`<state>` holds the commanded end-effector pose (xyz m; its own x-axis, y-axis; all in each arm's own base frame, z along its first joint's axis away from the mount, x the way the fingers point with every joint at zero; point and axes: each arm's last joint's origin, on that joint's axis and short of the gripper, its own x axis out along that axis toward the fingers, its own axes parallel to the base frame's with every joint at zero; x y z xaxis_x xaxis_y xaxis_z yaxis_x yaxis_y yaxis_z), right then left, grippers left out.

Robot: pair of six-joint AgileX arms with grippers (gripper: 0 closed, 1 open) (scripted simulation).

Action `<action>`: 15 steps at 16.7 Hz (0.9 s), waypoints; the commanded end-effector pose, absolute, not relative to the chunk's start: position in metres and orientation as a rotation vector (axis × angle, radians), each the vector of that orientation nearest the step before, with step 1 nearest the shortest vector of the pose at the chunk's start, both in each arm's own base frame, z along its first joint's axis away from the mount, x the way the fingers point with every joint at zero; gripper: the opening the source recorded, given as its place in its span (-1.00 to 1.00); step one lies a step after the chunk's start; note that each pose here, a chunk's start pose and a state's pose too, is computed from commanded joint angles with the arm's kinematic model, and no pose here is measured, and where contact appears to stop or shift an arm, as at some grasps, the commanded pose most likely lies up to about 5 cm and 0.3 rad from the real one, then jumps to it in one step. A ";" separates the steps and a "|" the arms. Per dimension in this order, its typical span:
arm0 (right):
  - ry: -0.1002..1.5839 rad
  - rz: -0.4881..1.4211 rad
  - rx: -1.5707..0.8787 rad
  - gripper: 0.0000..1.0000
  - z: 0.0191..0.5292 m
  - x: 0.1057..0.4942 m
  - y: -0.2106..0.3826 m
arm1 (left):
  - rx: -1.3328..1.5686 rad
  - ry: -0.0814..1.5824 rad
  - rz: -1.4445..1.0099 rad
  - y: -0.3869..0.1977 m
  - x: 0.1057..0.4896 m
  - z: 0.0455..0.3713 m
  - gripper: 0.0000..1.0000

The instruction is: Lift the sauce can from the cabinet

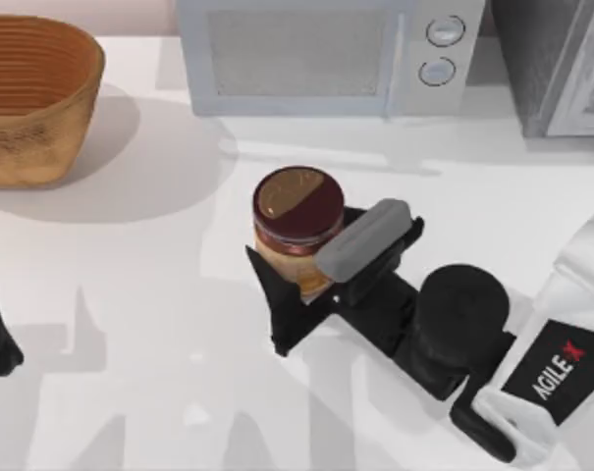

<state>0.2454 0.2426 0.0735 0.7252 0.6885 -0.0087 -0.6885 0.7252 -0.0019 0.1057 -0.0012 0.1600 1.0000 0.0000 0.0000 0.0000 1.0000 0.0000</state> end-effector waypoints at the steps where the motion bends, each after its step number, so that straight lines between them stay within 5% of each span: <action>1: 0.005 0.761 -0.004 -1.00 0.071 0.251 0.249 | 0.000 0.000 0.000 -0.001 0.106 0.160 1.00; 10: -0.001 0.763 0.000 -1.00 0.058 0.272 0.270 | 0.000 0.000 0.000 -0.001 0.106 0.160 1.00; 15: -0.001 0.763 0.000 -0.25 0.058 0.272 0.270 | 0.000 0.000 0.000 -0.001 0.106 0.160 1.00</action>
<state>0.2718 0.2698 0.0583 0.7229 0.6909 0.0011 -0.6909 0.7229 -0.0002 0.1057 -0.0012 0.1600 1.0000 0.0000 0.0000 0.0000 1.0000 0.0000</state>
